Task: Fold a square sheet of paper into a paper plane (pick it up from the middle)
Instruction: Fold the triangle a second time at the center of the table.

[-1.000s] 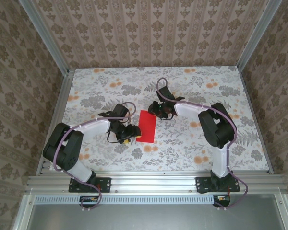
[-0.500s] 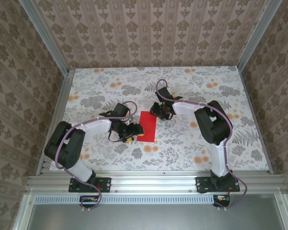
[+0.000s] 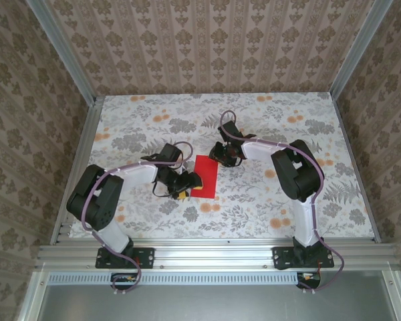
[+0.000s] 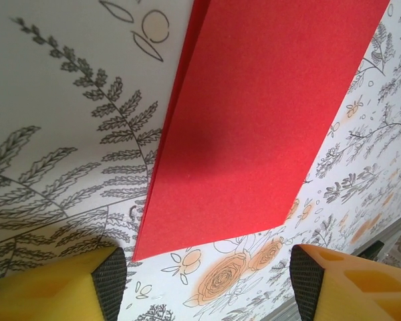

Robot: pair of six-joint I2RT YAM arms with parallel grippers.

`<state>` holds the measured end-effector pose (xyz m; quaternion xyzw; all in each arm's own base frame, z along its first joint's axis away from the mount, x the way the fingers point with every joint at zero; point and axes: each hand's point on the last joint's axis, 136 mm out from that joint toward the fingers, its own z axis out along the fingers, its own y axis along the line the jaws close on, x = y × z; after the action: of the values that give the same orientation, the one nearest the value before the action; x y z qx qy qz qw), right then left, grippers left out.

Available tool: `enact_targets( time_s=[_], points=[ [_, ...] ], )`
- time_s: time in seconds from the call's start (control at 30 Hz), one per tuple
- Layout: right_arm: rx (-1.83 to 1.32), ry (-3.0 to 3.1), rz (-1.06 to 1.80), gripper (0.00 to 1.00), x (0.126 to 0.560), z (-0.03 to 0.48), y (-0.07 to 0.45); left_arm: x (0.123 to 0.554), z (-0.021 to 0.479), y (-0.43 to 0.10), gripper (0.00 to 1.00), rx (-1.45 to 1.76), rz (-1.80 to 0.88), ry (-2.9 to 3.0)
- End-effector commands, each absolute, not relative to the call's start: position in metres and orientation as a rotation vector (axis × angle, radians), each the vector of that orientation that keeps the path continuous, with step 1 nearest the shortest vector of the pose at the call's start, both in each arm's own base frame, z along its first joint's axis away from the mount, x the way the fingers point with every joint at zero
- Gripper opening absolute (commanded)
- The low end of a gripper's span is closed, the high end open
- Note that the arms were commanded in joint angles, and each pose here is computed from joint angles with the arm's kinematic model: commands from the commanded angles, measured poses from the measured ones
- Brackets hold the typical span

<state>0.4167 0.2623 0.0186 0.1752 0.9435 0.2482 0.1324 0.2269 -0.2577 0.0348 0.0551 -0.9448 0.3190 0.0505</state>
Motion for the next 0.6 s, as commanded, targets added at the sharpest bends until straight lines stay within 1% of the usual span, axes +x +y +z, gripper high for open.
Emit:
enact_targets(
  time_s=[0.0, 0.23, 0.57],
  points=[
    [0.613, 2.884, 0.537, 0.32, 0.386, -0.039, 0.235, 0.222, 0.028, -0.26, 0.69, 0.113, 0.906, -2.87],
    [0.618, 2.886, 0.544, 0.32, 0.383, -0.04, 0.235, 0.225, 0.028, -0.269, 0.68, 0.082, 0.911, -2.867],
    [0.617, 2.889, 0.559, 0.32, 0.382, -0.04, 0.236, 0.245, 0.044, -0.284, 0.67, 0.073, 1.055, -2.899]
  ],
)
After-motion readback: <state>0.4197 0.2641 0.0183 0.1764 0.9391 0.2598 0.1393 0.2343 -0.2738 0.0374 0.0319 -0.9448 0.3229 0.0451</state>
